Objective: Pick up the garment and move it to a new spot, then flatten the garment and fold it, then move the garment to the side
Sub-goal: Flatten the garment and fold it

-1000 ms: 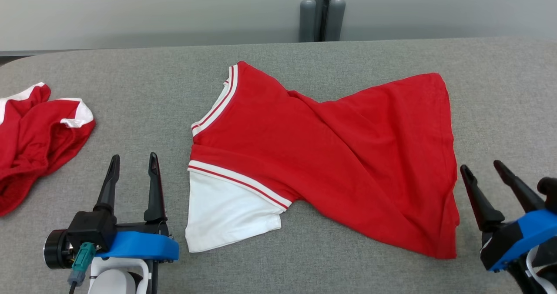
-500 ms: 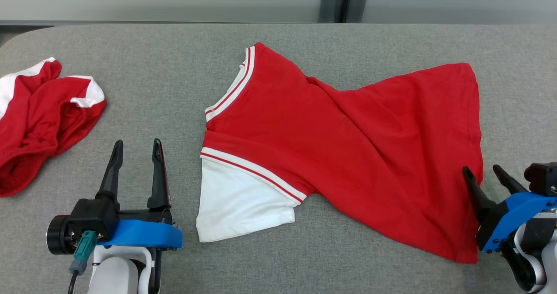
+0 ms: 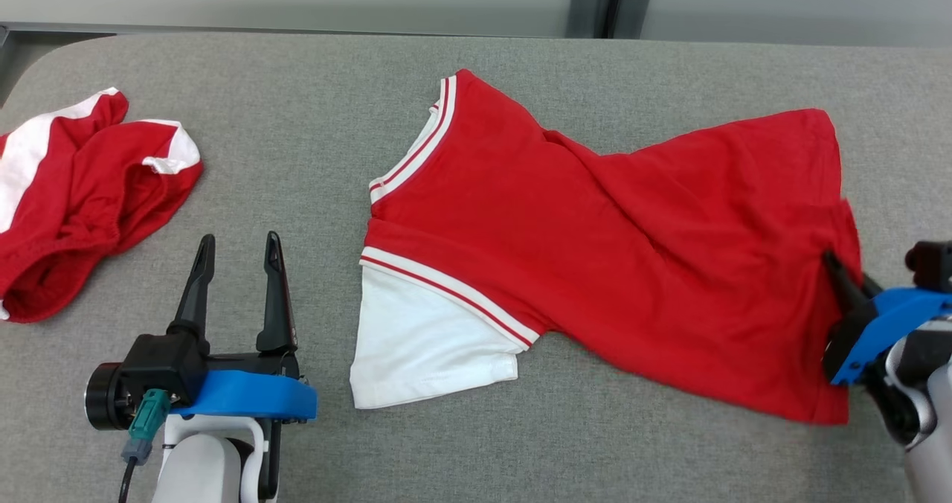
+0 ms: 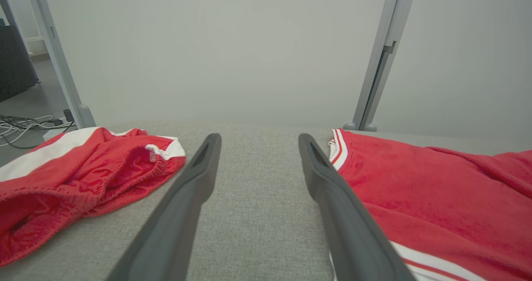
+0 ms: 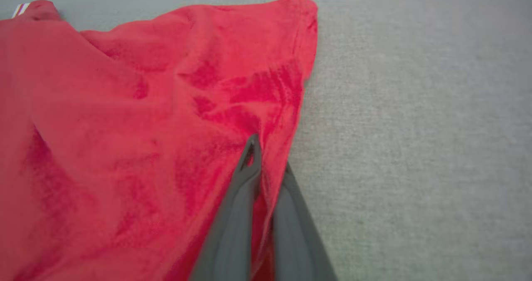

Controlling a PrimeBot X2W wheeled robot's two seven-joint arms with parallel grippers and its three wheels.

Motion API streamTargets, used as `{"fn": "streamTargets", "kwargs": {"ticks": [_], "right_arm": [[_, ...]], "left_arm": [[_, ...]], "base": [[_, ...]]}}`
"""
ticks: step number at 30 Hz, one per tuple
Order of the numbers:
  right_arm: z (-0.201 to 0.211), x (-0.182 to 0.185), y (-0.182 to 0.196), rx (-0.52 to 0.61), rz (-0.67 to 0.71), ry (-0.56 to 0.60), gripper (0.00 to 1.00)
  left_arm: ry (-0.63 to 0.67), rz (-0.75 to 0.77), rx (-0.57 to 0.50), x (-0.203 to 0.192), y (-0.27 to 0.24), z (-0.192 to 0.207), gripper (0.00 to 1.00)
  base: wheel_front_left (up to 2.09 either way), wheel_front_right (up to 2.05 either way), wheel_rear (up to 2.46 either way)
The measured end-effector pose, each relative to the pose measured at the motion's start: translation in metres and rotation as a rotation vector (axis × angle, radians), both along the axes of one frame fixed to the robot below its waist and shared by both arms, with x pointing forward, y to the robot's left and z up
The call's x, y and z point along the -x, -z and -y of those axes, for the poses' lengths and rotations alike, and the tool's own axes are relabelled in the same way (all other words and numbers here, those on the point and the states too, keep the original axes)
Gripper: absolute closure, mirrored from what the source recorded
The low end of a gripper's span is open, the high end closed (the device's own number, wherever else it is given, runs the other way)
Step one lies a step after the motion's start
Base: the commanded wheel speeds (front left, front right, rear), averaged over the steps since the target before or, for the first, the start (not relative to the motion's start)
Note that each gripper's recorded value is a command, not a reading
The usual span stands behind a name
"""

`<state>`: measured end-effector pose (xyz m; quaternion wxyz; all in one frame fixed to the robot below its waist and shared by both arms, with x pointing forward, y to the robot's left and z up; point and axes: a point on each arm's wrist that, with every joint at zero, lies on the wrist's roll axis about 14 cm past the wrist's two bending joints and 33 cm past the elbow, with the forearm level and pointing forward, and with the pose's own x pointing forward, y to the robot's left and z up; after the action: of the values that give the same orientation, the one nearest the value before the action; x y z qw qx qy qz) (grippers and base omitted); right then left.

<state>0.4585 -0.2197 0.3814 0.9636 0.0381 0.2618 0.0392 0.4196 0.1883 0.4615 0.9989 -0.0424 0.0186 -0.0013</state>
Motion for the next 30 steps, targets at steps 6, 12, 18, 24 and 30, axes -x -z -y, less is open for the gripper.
{"fn": "streamTargets", "kwargs": {"ticks": [6,12,18,24,30], "right_arm": [[0.018,-0.043,-0.032,0.017,0.111,0.035,1.00],[0.029,-0.071,-0.043,0.014,0.144,0.082,1.00],[0.028,-0.086,-0.041,0.015,0.164,0.100,0.00],[0.027,-0.087,-0.055,0.023,0.264,0.101,0.00],[0.038,-0.082,-0.100,0.022,0.417,0.118,0.00]], "left_arm": [[-0.013,-0.001,0.001,0.002,0.000,-0.004,0.00],[-0.033,0.000,0.002,0.004,-0.001,-0.011,0.00],[-0.049,-0.009,0.003,0.005,0.001,-0.016,0.00],[-0.045,0.000,-0.002,0.005,-0.002,-0.014,0.00],[-0.030,0.013,-0.011,0.007,-0.007,-0.010,0.00]], "base": [[0.00,0.00,0.00],[0.00,0.00,0.00],[0.00,0.00,0.00],[0.00,0.00,0.00],[0.00,0.00,0.00]]}}
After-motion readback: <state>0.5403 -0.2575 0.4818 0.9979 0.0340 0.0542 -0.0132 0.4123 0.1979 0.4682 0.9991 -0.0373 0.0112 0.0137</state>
